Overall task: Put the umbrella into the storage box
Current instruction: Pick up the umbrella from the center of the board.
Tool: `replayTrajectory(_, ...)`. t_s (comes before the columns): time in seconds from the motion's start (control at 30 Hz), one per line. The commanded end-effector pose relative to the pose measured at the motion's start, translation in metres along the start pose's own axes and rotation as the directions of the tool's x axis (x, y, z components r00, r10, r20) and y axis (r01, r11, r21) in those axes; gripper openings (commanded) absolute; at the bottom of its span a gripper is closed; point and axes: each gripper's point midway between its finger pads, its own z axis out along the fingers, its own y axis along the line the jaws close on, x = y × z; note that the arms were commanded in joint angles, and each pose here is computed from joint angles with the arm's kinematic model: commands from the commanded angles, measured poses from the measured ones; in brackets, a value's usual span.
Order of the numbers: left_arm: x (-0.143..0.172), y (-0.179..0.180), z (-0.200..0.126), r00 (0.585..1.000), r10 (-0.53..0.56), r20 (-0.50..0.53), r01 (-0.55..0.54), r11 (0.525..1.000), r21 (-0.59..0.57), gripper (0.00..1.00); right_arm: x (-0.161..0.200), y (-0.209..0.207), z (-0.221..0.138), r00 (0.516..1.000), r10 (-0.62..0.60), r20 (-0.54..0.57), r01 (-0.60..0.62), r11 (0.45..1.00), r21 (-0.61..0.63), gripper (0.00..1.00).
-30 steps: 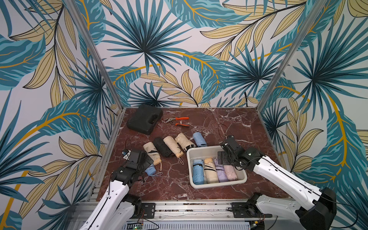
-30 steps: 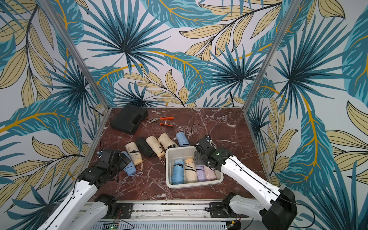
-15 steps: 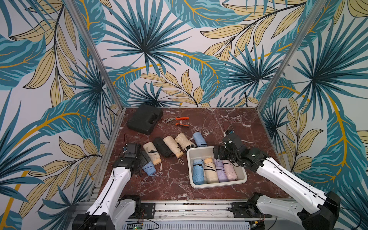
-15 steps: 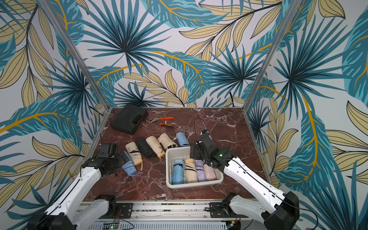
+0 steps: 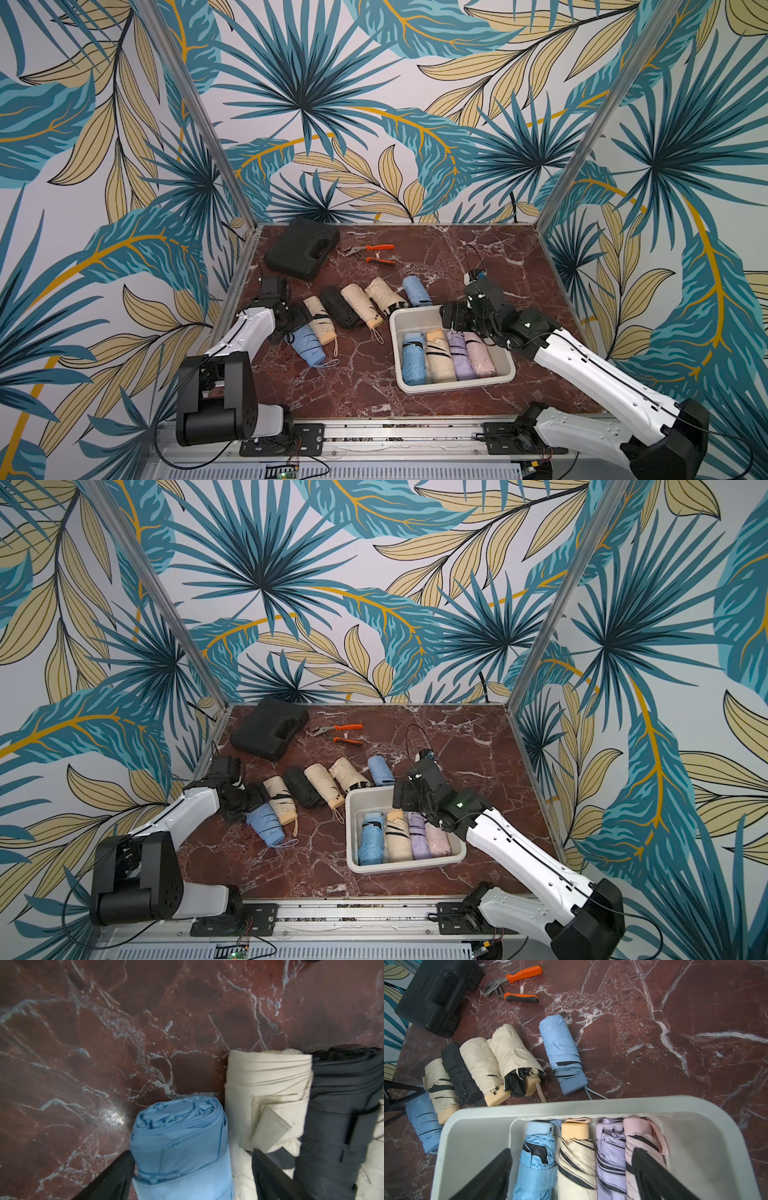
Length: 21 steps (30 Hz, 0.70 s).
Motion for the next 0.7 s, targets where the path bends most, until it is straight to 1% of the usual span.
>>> replayTrajectory(0.0,0.004,0.013,-0.003,0.998,-0.055,0.022,0.056,0.998,-0.029,0.91,0.002,0.002,0.005,1.000,0.025,0.005,-0.025,1.000,-0.019,0.92)
replayTrajectory(0.07,0.007,0.016,-0.004,0.997,-0.069,0.026,0.070,0.997,-0.034,0.91,0.002,0.003,0.006,1.000,0.029,0.008,-0.029,0.999,-0.025,0.92)
replayTrajectory(0.2,0.014,0.017,0.002,0.997,-0.078,0.000,0.078,0.997,-0.025,0.89,0.000,0.005,0.006,1.000,0.028,0.011,-0.028,0.999,-0.030,0.92)
replayTrajectory(0.33,0.015,0.016,0.013,0.997,-0.078,-0.014,0.078,0.997,-0.024,0.89,-0.001,0.006,0.005,0.999,0.033,0.014,-0.032,0.999,-0.037,0.92)
replayTrajectory(0.47,0.012,0.011,0.022,0.998,-0.060,-0.018,0.060,0.998,-0.003,0.87,-0.001,0.009,0.003,0.998,0.066,0.015,-0.065,0.996,-0.062,0.92)
replayTrajectory(0.57,0.011,0.009,0.032,0.998,-0.057,-0.035,0.058,0.998,0.005,0.80,-0.001,0.012,0.004,0.997,0.080,0.017,-0.079,0.994,-0.082,0.92)
replayTrajectory(0.67,0.011,0.012,0.037,0.998,-0.060,-0.026,0.060,0.998,-0.001,0.72,-0.002,0.016,0.005,0.996,0.085,0.014,-0.084,0.992,-0.092,0.91)
